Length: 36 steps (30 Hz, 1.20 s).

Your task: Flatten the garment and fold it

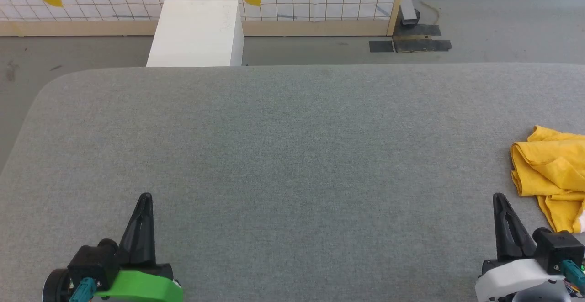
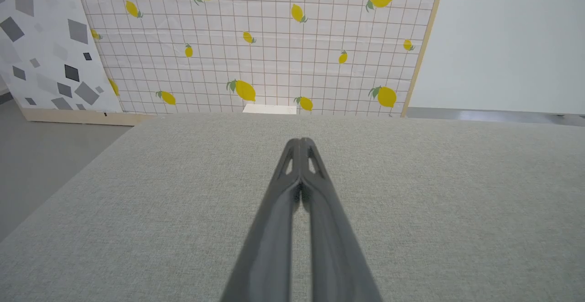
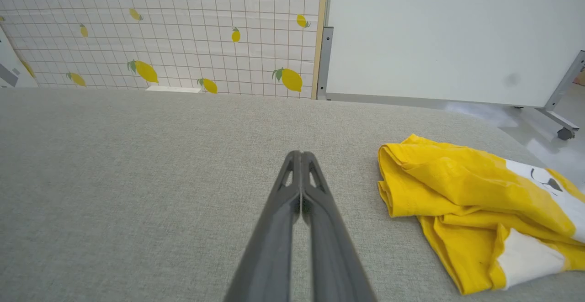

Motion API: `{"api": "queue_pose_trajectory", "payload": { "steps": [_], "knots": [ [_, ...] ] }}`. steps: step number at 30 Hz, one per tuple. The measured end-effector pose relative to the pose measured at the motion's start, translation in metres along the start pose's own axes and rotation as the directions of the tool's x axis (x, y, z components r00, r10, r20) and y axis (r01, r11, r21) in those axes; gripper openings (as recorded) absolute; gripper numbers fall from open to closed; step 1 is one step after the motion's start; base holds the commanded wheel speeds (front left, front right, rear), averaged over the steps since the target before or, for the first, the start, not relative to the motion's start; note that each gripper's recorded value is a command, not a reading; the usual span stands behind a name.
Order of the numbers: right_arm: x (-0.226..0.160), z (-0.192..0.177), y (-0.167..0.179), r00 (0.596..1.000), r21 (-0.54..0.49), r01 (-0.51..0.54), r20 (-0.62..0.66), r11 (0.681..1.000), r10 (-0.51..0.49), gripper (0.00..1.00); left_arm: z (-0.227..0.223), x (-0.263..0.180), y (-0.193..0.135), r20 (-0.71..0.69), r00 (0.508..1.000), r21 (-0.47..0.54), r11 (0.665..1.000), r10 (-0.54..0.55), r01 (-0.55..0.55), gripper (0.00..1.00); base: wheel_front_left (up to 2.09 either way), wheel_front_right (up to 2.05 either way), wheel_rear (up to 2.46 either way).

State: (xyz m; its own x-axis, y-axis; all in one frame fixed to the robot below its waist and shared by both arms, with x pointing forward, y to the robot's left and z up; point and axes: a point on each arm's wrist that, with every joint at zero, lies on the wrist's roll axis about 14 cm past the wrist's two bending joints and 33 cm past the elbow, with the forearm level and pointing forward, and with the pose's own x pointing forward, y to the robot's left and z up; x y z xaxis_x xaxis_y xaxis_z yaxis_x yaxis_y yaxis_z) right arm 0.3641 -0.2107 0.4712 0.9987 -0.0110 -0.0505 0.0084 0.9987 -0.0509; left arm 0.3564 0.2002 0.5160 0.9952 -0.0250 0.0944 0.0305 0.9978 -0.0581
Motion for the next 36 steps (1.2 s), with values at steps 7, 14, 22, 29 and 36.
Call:
{"api": "queue_pose_trajectory", "payload": {
  "steps": [7,14,22,29,36],
  "knots": [
    [0.0,0.003,0.003,1.0,0.0,-0.008,0.001,1.0,0.008,0.0,0.0,0.0,-0.002,-0.008,1.0,0.006,1.0,-0.004,0.004,0.0,0.0,0.0,0.0],
    [0.0,0.006,0.006,1.0,-0.001,-0.017,0.003,1.0,0.017,0.0,-0.002,0.0,-0.003,-0.021,1.0,0.01,1.0,0.002,-0.001,0.0,0.0,0.0,0.0],
    [0.001,0.009,0.009,1.0,-0.001,-0.027,0.004,1.0,0.027,0.0,-0.001,0.001,-0.004,-0.027,1.0,0.014,1.0,0.004,-0.004,0.0,0.0,0.0,0.0],
    [0.001,0.012,0.012,0.999,-0.002,-0.035,0.007,0.999,0.035,0.0,0.0,0.003,-0.006,-0.029,1.0,0.031,1.0,0.002,-0.001,0.0,0.0,0.0,0.0],
    [0.002,0.016,0.015,0.999,-0.003,-0.044,0.009,0.999,0.044,0.0,-0.001,0.003,-0.007,-0.042,0.999,0.04,0.999,0.005,-0.003,0.0,0.0,0.0,0.0]
  ]
}}
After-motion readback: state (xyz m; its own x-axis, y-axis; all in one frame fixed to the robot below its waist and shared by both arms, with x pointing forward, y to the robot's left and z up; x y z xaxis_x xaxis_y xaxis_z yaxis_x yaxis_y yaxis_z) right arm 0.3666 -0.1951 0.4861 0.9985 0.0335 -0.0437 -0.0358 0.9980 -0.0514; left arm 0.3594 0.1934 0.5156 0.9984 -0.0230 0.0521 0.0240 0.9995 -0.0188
